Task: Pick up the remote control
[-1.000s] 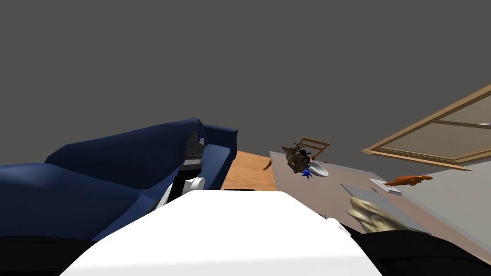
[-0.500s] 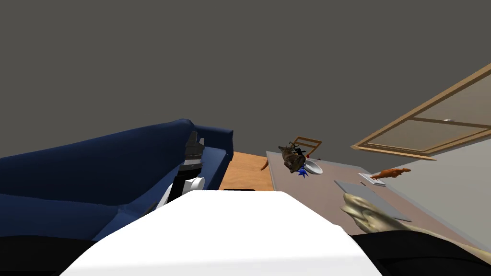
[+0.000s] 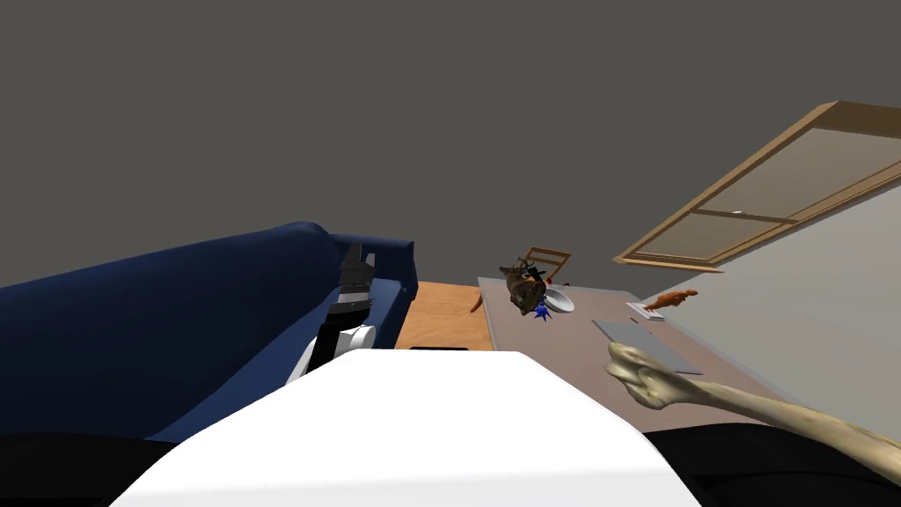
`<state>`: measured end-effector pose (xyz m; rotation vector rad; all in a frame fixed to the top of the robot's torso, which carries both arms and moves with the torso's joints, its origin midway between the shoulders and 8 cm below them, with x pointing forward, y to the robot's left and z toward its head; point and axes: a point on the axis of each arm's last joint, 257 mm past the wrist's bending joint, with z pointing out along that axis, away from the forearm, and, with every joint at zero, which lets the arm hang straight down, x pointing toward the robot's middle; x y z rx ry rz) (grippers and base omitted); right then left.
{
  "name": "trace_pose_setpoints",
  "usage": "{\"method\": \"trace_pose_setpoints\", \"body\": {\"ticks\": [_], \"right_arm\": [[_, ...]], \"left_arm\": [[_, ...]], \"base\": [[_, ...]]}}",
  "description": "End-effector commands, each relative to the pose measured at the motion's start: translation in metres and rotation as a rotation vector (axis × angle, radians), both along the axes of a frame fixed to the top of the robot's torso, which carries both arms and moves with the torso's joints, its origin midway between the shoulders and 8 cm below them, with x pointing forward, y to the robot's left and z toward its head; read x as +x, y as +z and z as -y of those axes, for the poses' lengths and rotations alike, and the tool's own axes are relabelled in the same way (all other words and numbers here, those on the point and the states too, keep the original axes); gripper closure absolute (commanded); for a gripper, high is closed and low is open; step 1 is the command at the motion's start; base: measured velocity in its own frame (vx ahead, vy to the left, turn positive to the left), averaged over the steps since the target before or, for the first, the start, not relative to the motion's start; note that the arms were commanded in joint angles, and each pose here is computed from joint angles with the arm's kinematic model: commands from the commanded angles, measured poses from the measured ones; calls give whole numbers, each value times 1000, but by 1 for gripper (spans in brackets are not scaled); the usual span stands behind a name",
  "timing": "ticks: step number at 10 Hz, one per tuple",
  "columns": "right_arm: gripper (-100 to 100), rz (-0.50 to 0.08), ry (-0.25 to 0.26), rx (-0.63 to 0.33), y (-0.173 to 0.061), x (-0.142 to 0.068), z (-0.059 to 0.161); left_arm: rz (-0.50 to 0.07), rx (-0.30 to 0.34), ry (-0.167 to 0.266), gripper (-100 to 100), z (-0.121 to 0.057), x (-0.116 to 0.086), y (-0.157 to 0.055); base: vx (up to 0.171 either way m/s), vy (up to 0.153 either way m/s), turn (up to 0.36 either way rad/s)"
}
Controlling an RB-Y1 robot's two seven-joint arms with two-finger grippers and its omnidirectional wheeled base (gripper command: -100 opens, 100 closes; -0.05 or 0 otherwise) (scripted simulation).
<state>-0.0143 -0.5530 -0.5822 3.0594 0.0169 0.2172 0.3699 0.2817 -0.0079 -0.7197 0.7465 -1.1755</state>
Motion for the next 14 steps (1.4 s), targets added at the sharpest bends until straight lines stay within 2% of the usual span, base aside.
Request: {"method": "trace_pose_setpoints", "body": {"ticks": [1,2,3,4,5,6,8,9,11,12,14], "right_arm": [[-100,-3,-62,45,-4,-10,-14],[-100,-2,-36,26,-4,-6,-10],[0,-3,-42,31,-4,-7,-11],[-100,7,0,32,-7,22,-15],[-100,-5,23,42,-10,21,-22],[-100,12,51,35,-10,50,-23],[-100,-8,89,52,-16,48,-34],[-100,7,122,45,-15,76,-37],[-100,-10,154,58,-20,74,-47],[-100,6,187,48,-18,102,-50],[-100,-12,220,60,-23,99,-60]], "left_arm": [[0,0,0,0,0,0,0],[0,0,0,0,0,0,0],[0,0,0,0,0,0,0],[0,0,0,0,0,0,0],[0,0,0,0,0,0,0],[0,0,0,0,0,0,0],[0,0,0,0,0,0,0],[0,0,0,0,0,0,0],[0,0,0,0,0,0,0],[0,0,0,0,0,0,0],[0,0,0,0,0,0,0]], "base": [[64,-71,-173],[29,-28,-31],[5,-5,8],[27,-48,-359],[30,-37,-266],[37,-55,-386],[24,-19,-180],[34,-28,-329],[25,-17,-150],[25,-40,-452],[26,-15,-102]]}}
